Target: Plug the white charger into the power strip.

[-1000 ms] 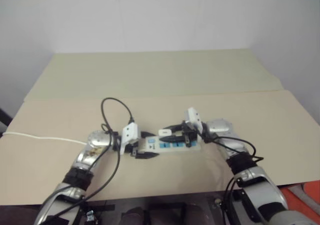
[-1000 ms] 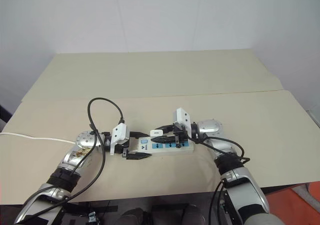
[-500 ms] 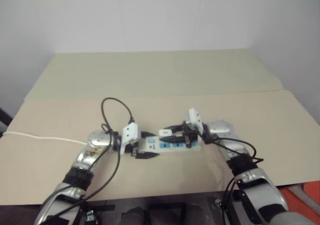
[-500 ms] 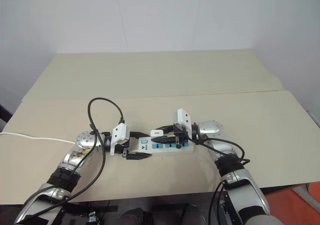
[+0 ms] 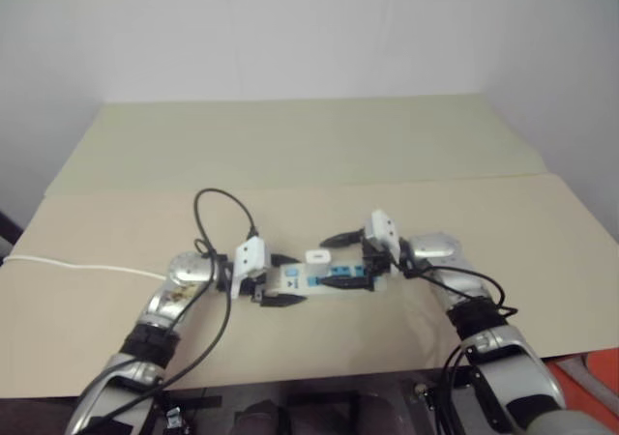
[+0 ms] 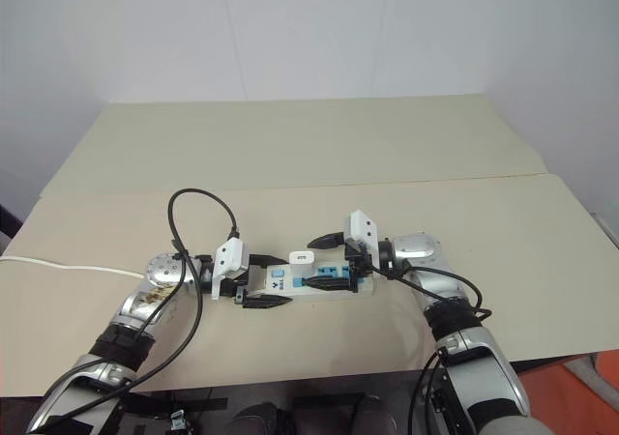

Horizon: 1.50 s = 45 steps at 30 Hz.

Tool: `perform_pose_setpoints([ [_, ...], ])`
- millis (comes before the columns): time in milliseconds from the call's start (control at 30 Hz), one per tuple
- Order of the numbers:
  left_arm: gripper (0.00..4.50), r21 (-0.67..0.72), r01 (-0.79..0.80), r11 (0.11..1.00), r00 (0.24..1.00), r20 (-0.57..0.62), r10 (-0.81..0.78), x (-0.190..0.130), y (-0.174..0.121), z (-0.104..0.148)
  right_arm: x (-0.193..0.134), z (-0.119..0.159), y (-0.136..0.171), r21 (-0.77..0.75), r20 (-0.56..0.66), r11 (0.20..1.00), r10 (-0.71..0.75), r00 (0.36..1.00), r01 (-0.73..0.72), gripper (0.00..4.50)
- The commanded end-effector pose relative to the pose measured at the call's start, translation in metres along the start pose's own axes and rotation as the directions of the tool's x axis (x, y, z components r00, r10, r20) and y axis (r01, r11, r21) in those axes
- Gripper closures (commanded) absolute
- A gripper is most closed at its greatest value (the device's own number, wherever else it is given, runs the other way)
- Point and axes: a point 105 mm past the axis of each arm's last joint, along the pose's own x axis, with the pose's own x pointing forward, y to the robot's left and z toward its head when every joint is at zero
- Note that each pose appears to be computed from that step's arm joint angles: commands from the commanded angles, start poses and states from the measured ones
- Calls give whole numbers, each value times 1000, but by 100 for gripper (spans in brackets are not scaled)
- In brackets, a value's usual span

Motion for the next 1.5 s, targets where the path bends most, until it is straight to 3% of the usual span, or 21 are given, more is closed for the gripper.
perform_pose_setpoints([
  [33, 28, -12, -24, 1000, 999, -34, 23, -11, 4, -3, -5, -16, 2, 64, -45, 998, -7, 999, 10, 0],
  [67, 4, -11, -24, 1000, 999, -33, 24, -11, 5, -2, -5, -16, 2, 62, -46, 998, -7, 999, 10, 0],
  [367, 4, 42, -46, 998, 999, -1, 46, -37, 6, 20, -13, -4, -5, 34, -30, 999, -22, 999, 23, 0],
  [733, 4, 89, 7, 996, 999, -49, -3, -61, -1, 31, -78, 8, 3, -26, -122, 997, -71, 990, 69, 0],
  [900, 4, 121, -25, 992, 995, -89, 36, -85, 6, 40, -130, 23, 5, -40, -162, 984, -177, 971, 173, 0],
  [1167, 4, 128, -84, 988, 986, -129, 101, -117, 14, 54, -202, 42, 2, -62, -235, 932, -363, 902, 358, 0],
  [1500, 4, 16, -153, 988, 980, -130, 153, -133, 7, 63, -254, 21, 8, -48, -351, 832, -532, 771, 553, 0],
])
